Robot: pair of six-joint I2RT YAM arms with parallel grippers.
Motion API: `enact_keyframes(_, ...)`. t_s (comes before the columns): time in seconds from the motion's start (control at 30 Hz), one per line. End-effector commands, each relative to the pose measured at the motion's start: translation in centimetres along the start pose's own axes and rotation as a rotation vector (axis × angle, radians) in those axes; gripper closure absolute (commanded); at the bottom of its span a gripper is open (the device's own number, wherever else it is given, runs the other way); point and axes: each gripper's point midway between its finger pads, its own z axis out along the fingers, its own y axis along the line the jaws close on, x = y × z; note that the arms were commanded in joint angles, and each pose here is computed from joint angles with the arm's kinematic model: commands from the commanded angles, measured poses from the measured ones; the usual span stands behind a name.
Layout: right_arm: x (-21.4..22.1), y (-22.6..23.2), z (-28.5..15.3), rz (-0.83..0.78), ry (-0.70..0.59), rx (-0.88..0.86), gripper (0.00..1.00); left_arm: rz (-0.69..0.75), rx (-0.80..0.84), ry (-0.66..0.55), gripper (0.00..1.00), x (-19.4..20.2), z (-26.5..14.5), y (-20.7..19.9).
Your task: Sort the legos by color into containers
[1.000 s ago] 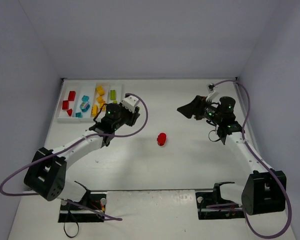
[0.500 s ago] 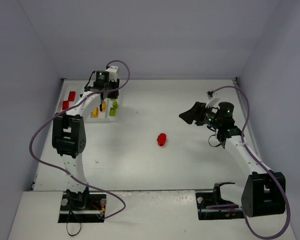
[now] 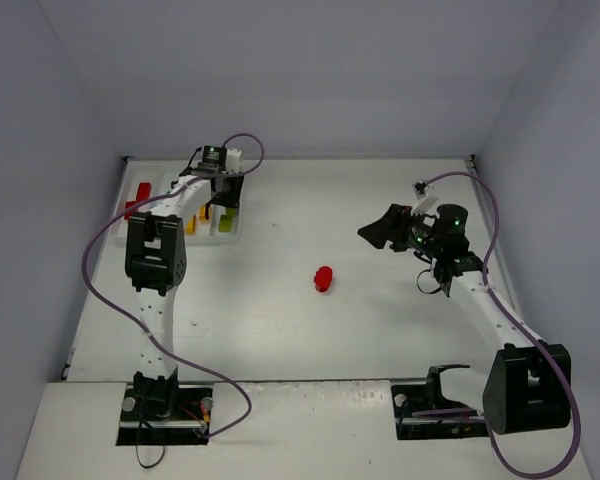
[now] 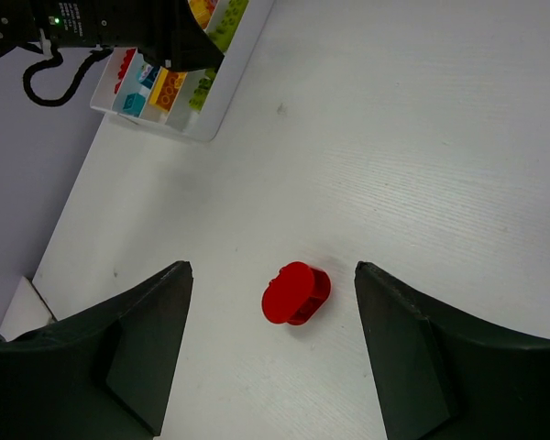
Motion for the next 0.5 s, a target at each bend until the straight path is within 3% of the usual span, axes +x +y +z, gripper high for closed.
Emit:
enact_keyframes(0.0, -1.8, 1.2, -0.1, -0.074, -0.059, -0.04, 0.32, 0.018, -0.021, -0.132, 0.6, -5.2, -3.6, 0.7)
enact_keyframes(0.17, -1.7, 1.2, -0.2, -0.074, -0.054, -0.044, 0.32, 0.011, -0.029, -0.144, 0.48, -5.5, -4.2, 1.1)
enact_keyframes(0.47, -2.3, 1.6, -0.5, -0.091, -0.07, -0.043, 0.32, 0.016, 0.028, -0.229, 0.46, -6.8, -9.3, -1.5)
